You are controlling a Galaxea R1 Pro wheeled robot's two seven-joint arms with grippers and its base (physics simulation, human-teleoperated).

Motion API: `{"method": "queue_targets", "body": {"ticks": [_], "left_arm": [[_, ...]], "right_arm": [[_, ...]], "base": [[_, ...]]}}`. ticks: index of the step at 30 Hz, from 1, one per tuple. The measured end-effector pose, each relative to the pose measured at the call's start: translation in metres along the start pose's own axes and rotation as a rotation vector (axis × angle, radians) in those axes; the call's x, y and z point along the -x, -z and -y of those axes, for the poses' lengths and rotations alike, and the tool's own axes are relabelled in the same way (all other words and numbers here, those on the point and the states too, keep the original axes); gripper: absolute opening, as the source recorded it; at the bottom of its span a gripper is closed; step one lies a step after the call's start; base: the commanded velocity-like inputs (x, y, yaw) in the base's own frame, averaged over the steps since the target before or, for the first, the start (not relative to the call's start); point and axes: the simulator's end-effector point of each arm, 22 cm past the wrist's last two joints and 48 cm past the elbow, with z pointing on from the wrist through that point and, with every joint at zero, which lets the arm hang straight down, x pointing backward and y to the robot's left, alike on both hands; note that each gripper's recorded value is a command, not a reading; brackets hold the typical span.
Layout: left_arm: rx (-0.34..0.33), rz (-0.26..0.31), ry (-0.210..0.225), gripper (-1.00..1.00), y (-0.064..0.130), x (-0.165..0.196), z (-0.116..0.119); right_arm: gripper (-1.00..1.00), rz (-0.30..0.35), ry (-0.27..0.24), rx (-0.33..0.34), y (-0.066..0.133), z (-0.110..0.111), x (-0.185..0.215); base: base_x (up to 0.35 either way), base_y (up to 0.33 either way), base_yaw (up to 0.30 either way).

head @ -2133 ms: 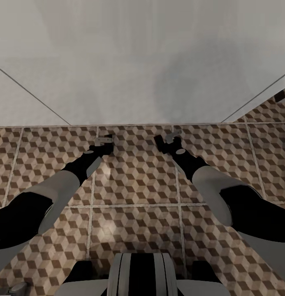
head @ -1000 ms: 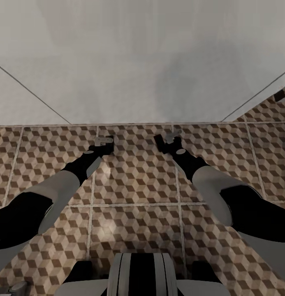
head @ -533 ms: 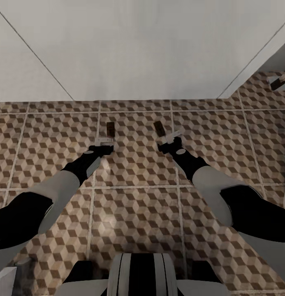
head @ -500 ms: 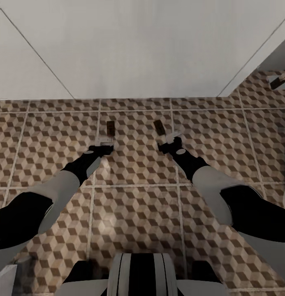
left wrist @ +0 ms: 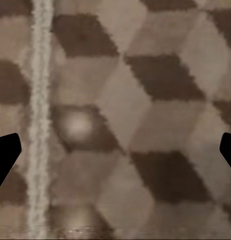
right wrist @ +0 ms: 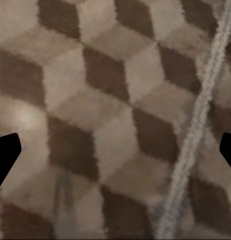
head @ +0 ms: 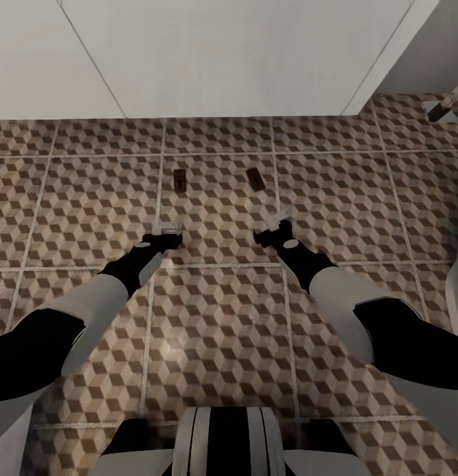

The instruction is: Take the four mousetraps from the cabinet in the bathroom and place them on the bathroom floor. Make sure all four end up on the same floor surface, and ensure that at least two of them are either under or directly next to the same bathroom sink.

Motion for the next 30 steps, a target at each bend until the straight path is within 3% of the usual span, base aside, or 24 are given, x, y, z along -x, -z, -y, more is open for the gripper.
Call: {"method": "queue_targets", "body": {"ticks": [24, 30], "left_arm": [[0.000, 0.001, 0.000, 1.00, 0.0000, 0.0003, 0.0000], [0.000, 0.002, 0.000, 1.00, 0.0003, 0.0009, 0.0001]], "right_arm": [[1.00, -0.001, -0.001, -0.001, 0.0000, 0.0010, -0.0007], [1.00, 0.000, -0.001, -0.002, 0.0002, 0.0013, -0.0001]], "base": [[-0.334, 0.000, 0.000], [-0.167, 0.000, 0.000]]}}
